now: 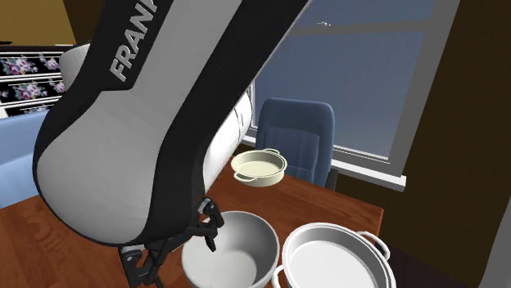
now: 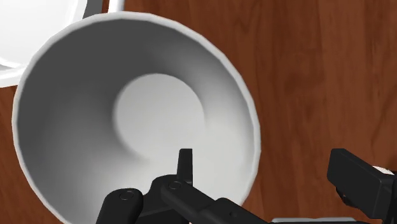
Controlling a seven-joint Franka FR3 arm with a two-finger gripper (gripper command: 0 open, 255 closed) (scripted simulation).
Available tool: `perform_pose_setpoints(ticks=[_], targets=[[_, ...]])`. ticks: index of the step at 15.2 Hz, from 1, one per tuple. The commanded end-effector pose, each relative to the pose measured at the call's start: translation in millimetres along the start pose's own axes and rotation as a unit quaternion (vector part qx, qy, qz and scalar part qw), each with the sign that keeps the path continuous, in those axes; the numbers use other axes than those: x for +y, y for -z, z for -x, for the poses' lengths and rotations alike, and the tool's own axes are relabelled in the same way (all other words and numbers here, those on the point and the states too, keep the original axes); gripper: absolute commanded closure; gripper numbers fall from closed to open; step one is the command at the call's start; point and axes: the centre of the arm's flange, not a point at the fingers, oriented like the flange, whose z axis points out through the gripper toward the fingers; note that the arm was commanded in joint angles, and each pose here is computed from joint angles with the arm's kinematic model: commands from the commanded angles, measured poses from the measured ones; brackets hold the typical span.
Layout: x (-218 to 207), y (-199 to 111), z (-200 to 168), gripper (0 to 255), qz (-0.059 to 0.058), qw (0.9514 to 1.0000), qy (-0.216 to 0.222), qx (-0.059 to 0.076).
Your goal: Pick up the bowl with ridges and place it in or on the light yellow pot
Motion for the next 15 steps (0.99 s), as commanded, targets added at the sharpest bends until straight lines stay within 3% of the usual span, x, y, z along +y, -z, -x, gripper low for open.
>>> perform_pose_setpoints(ticks=[1,5,12,13,15], targets=[[-3,-10,0,0,0.0,1.0,0.0,0.0],[-3,-29,0,0,0.0,1.0,0.0,0.0],[-3,-29,0,0,0.0,1.0,0.0,0.0],[-3,-29,0,255,0.0,1.0,0.0,0.0],[-3,-29,0,255,0.0,1.0,0.0,0.0]])
